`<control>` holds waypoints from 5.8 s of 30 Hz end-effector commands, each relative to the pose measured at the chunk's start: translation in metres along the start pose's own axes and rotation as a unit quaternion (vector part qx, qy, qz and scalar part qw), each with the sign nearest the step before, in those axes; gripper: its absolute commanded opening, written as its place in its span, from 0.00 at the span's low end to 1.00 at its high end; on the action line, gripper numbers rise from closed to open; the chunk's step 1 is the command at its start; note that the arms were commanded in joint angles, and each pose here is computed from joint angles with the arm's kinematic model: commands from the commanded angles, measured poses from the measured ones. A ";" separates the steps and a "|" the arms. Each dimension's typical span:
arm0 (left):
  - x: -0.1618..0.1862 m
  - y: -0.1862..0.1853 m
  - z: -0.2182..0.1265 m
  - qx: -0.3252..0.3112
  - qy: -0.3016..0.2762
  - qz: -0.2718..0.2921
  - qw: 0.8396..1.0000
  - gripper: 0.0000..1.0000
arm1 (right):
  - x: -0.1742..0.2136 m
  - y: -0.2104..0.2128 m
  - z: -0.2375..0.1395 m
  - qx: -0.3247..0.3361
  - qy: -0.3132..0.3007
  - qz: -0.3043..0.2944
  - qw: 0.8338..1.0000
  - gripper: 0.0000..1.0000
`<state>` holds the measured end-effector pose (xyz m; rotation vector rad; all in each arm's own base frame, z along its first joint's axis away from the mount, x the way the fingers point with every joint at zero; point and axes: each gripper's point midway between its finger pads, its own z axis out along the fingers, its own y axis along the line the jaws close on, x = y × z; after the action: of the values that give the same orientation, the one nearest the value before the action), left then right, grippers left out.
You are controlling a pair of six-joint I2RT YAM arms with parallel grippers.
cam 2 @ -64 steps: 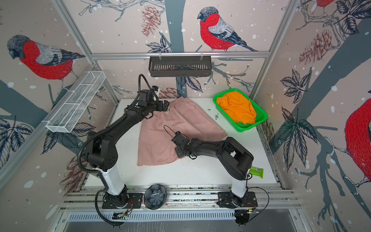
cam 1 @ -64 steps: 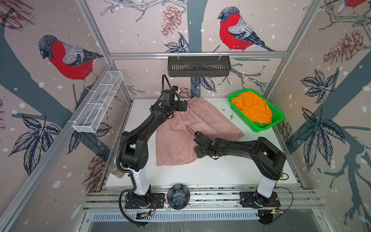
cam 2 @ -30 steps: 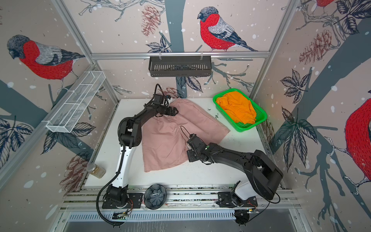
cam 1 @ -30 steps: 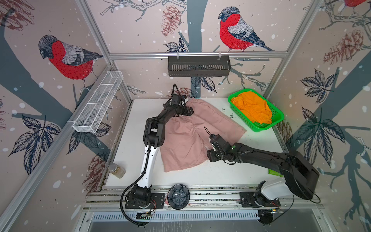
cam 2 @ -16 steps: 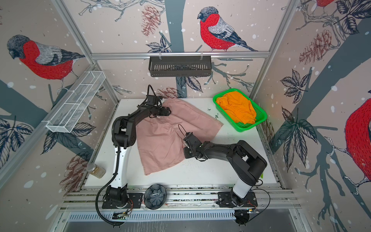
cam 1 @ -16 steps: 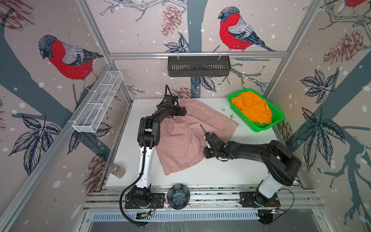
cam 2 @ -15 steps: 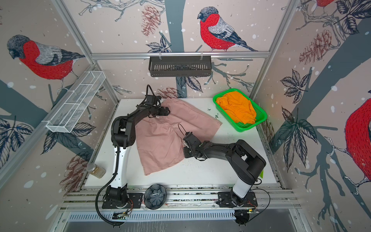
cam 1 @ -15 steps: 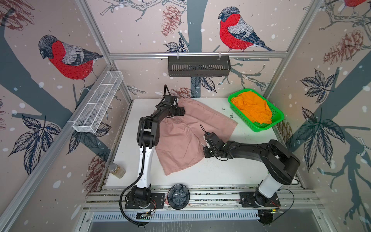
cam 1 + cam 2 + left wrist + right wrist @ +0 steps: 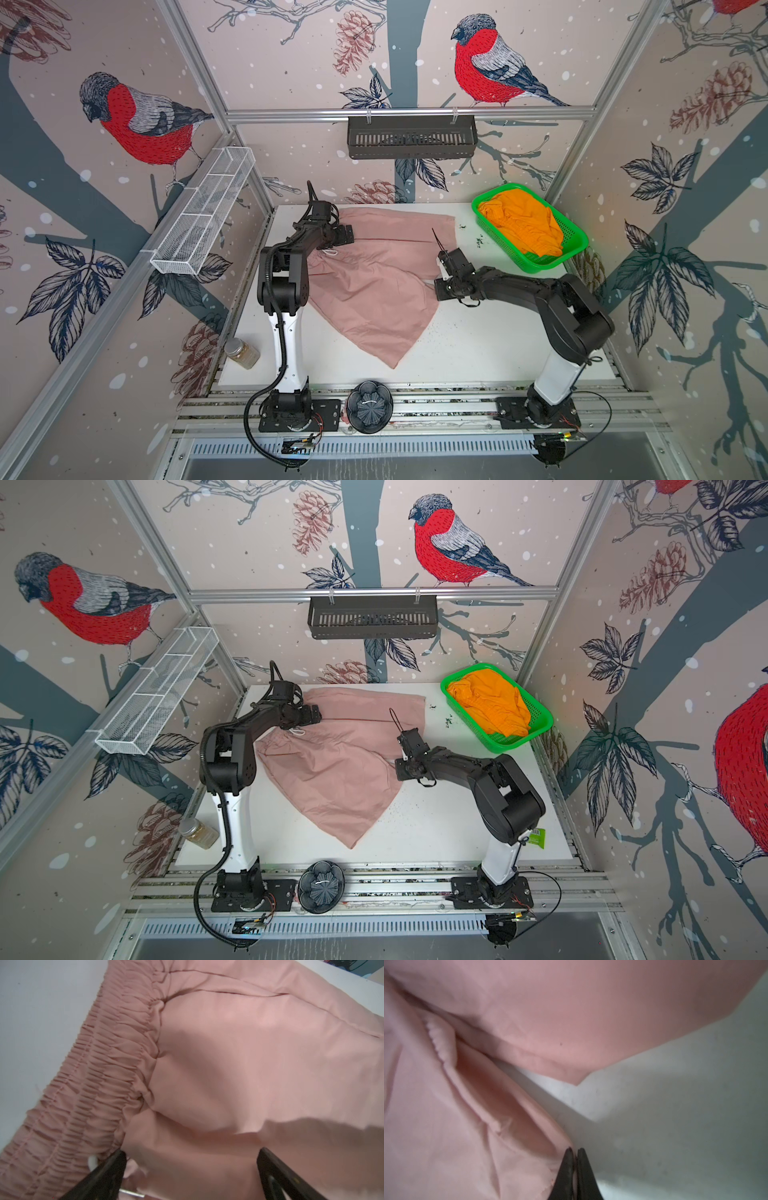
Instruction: Fold and stack the shorts
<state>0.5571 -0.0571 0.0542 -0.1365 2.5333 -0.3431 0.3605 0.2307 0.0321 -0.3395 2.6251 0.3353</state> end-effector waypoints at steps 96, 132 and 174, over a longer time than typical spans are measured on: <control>0.148 0.056 -0.192 -0.010 -0.102 -0.227 0.968 0.00 | 0.082 -0.001 -0.178 -0.021 -0.178 0.055 0.982 0.01; 0.189 -0.004 -0.321 0.036 -0.055 -0.166 0.984 0.00 | -0.045 0.003 -0.324 0.069 -0.318 -0.037 0.945 0.00; 0.198 0.039 -0.269 -0.064 0.047 -0.207 0.975 0.00 | -0.229 0.001 -0.178 0.025 -0.253 -0.179 0.950 0.00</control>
<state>0.2419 -0.0111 0.1632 -0.7109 2.5819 -0.4732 0.4622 0.2204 0.2810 -0.6020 2.0880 0.2349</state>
